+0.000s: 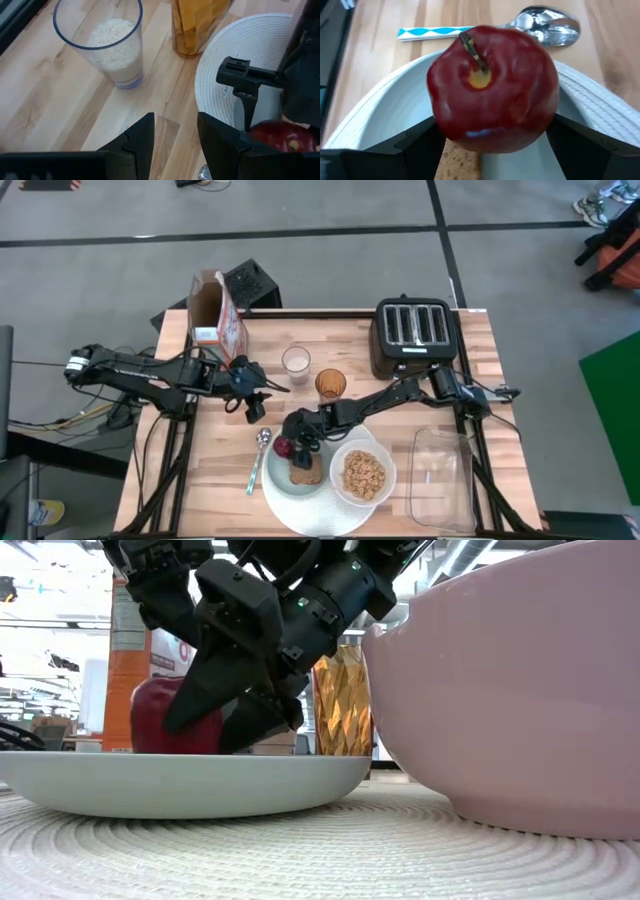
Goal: Arrange a breakfast setting
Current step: Put the apple on the gray plate, then return to Home Position
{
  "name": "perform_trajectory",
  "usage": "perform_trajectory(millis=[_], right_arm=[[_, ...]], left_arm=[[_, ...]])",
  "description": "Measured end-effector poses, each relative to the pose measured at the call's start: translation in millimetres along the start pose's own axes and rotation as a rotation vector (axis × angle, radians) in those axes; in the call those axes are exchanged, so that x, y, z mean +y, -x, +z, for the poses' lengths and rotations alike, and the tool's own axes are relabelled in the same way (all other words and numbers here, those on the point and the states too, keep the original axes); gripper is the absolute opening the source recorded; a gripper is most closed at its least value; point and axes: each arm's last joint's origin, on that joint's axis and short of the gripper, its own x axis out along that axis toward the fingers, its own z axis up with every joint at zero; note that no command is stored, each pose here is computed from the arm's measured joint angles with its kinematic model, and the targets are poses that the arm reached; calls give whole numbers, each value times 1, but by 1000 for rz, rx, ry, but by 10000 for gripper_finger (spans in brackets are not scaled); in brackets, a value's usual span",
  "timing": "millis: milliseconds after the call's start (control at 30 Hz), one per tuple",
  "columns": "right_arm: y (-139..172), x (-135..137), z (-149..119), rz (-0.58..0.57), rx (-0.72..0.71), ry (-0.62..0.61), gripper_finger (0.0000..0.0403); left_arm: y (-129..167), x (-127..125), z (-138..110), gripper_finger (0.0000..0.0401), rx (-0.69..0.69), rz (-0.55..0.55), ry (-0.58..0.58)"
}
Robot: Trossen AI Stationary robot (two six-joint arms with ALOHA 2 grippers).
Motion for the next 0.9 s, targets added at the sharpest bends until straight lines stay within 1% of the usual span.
perform_trajectory(millis=[133,400,567,667,733,800,900], right_arm=[[0,-1,0,25,9,-3,354],[1,-3,-1,39,34,-12,354],[9,0,3,64,41,-17,354],[21,1,7,61,44,-19,354],[27,4,14,71,13,-15,354],[40,6,15,62,33,-15,354],[60,12,25,74,-3,3,354]], left_arm=[[0,0,0,137,0,0,0],[0,0,0,137,0,0,0],[0,0,0,137,0,0,0],[0,0,0,137,0,1,0],[0,0,0,137,-1,0,0],[0,0,1,137,-7,-2,2],[1,0,1,137,-12,-4,3]])
